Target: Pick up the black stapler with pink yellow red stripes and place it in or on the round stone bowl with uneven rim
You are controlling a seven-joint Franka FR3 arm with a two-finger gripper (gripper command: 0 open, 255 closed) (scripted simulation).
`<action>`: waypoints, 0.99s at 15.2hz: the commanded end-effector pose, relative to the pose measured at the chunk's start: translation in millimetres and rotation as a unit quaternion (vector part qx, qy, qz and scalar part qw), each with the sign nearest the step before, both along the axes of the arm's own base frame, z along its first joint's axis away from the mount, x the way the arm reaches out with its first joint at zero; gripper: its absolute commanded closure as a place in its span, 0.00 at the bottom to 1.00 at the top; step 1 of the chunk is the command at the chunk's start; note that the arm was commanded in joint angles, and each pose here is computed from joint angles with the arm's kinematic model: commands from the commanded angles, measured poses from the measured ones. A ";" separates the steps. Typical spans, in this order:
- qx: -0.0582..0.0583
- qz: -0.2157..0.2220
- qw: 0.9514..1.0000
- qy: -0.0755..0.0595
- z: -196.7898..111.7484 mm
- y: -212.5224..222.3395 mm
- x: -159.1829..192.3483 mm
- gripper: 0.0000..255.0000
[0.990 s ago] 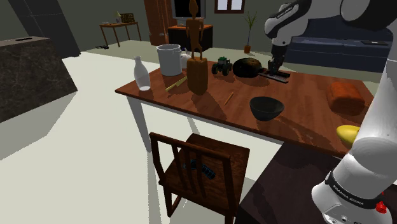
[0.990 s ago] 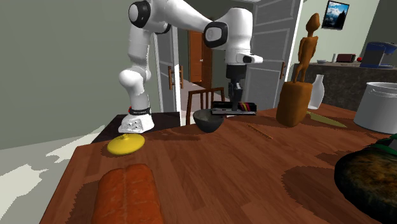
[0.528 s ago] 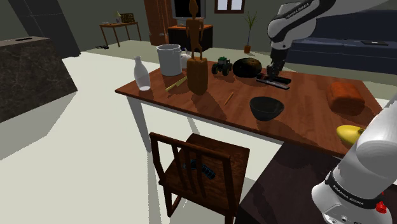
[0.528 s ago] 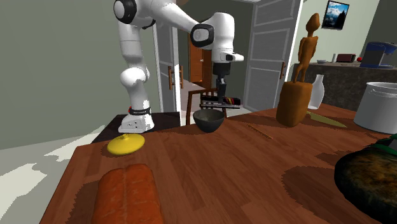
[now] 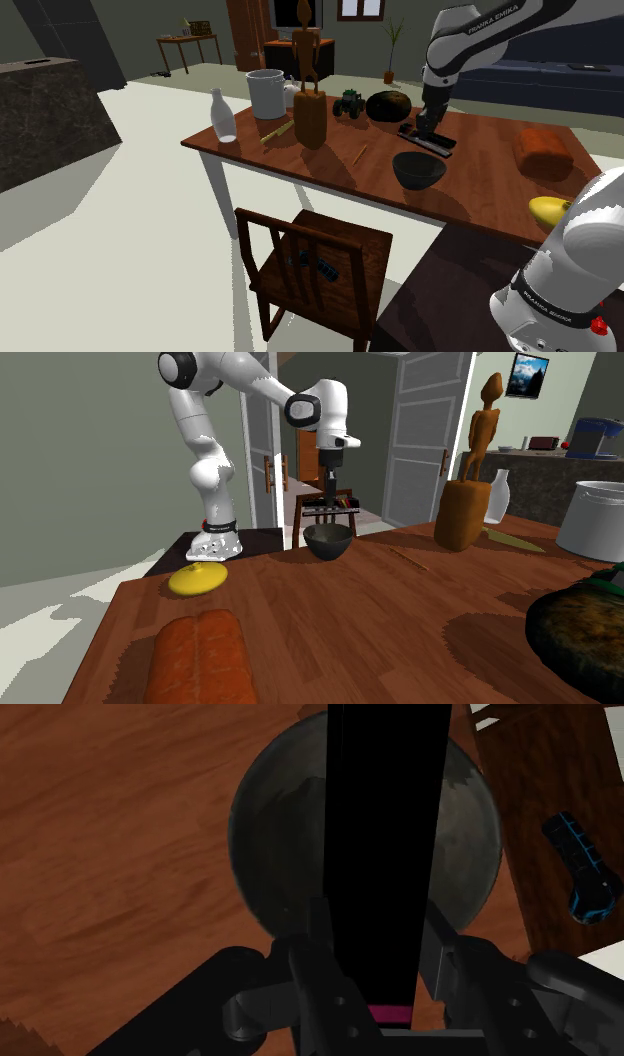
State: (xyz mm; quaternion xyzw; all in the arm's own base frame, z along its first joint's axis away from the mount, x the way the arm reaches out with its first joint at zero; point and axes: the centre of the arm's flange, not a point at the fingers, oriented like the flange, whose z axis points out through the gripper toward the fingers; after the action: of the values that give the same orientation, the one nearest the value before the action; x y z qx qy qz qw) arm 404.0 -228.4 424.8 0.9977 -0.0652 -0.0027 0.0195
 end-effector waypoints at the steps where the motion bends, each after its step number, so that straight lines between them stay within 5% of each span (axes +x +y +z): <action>1: 0.000 0.000 1.000 0.000 -9.5 6.0 -1.4 1.00; 15: 0.000 0.000 1.000 0.000 -73.6 6.0 -1.4 1.00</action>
State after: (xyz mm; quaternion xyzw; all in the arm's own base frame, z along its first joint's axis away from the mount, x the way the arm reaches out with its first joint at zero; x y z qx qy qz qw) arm 403.6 -222.9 355.5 0.9977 -0.0652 0.0006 0.0207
